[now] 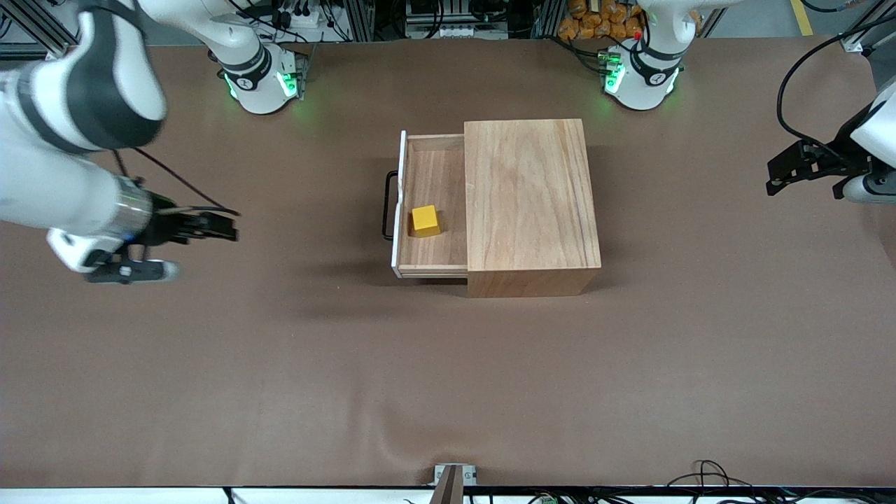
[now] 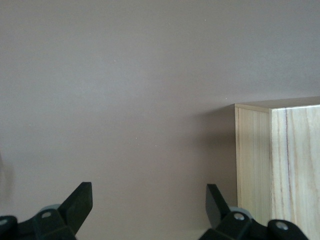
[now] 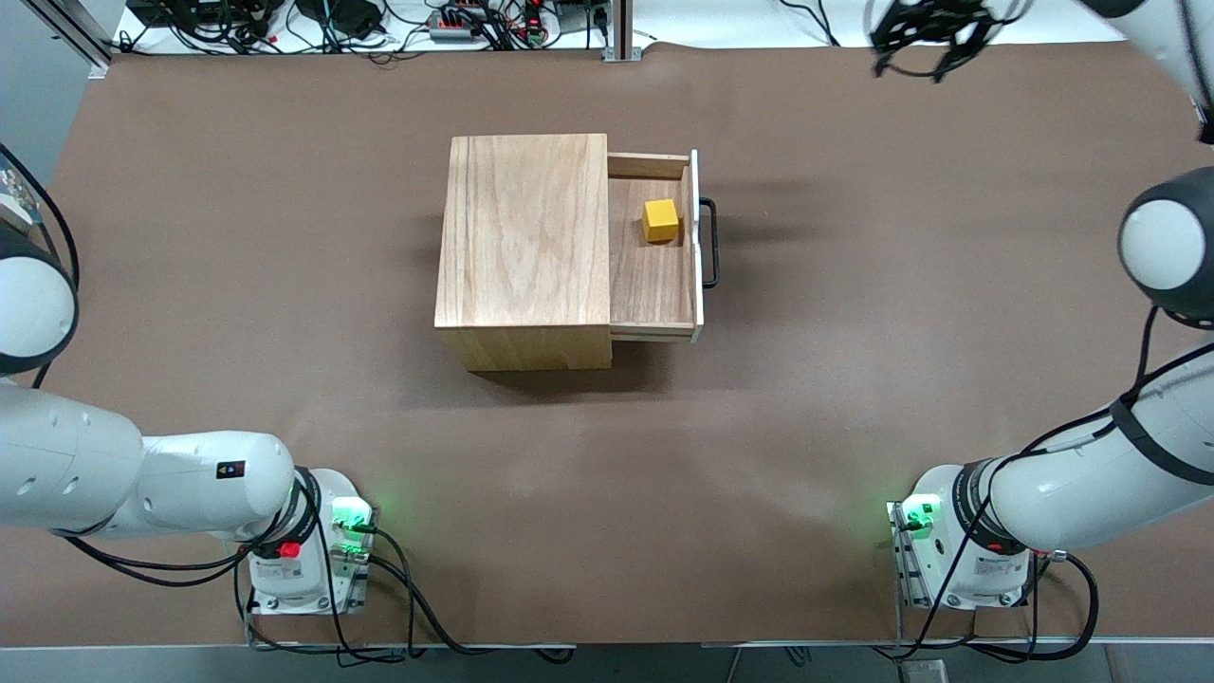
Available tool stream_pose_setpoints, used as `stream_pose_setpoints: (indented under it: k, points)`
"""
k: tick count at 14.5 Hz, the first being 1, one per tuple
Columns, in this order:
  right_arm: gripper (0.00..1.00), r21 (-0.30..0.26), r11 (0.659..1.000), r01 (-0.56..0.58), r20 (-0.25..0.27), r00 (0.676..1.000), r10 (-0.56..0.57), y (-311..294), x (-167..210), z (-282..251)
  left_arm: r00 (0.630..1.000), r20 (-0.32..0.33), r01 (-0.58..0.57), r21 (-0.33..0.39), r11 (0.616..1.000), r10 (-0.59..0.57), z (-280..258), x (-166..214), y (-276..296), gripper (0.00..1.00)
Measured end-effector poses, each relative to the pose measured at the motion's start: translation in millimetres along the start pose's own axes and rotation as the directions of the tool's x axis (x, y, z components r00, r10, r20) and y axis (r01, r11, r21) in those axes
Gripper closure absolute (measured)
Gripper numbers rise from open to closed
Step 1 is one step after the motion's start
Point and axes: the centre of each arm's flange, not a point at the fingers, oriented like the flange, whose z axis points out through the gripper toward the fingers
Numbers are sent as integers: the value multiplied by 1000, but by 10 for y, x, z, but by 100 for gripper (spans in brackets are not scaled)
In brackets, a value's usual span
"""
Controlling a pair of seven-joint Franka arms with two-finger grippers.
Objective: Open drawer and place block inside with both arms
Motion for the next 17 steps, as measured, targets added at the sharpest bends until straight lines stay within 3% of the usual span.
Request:
stream_pose_setpoints:
  k: [4, 11, 17]
  points:
    - [0, -86, 996, -2, -48, 999, -2, 355, -318, -509, 1000, 0, -2, 0, 1000, 2, 2, 2, 9, 0]
    - [0, -117, 993, -8, -76, 997, 0, 397, -808, -1017, 1000, 0, -3, 0, 1000, 3, 1, 3, 17, 0]
    - [0, -126, 992, -7, -49, 999, 1, 403, -889, -1042, 1000, 0, -6, 0, 1000, 6, 1, 3, 35, 0]
